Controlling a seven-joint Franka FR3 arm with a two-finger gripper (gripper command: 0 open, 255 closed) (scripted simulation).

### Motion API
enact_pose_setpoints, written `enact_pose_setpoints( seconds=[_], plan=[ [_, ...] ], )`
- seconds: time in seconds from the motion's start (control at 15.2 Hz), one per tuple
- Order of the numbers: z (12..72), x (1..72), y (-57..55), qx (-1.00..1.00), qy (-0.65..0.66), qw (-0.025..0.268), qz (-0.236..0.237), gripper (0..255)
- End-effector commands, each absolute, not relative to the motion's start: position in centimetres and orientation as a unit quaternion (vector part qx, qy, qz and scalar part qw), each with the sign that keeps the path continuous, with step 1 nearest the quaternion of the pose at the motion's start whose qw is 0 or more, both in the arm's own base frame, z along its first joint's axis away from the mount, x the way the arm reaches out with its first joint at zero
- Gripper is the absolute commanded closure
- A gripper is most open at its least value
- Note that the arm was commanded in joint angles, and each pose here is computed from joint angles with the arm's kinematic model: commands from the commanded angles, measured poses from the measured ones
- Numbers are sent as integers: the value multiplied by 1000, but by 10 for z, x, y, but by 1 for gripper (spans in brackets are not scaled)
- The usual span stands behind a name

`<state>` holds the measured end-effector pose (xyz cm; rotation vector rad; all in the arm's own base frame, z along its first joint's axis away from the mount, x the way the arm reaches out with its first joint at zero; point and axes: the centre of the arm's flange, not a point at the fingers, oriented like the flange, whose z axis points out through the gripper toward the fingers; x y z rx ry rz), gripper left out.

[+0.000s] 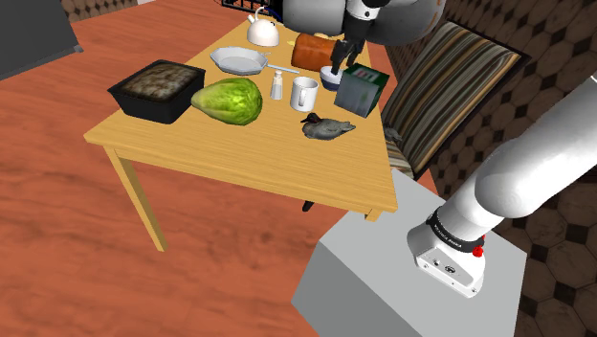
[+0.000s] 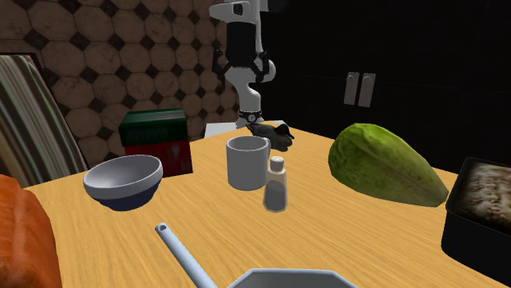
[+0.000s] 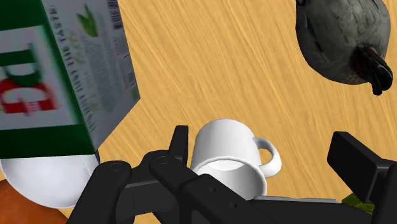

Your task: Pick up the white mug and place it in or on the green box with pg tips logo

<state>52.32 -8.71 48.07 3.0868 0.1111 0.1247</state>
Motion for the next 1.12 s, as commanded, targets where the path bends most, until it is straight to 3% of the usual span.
enact_pose_setpoints(
  seconds=[0.0, 0.66, 1.06],
  plan=[
    [465, 548, -98, 998, 35, 20, 39, 0],
    [391, 654, -140, 999, 29, -6, 32, 0],
    [360, 662, -142, 999, 28, -8, 31, 0]
  ],
)
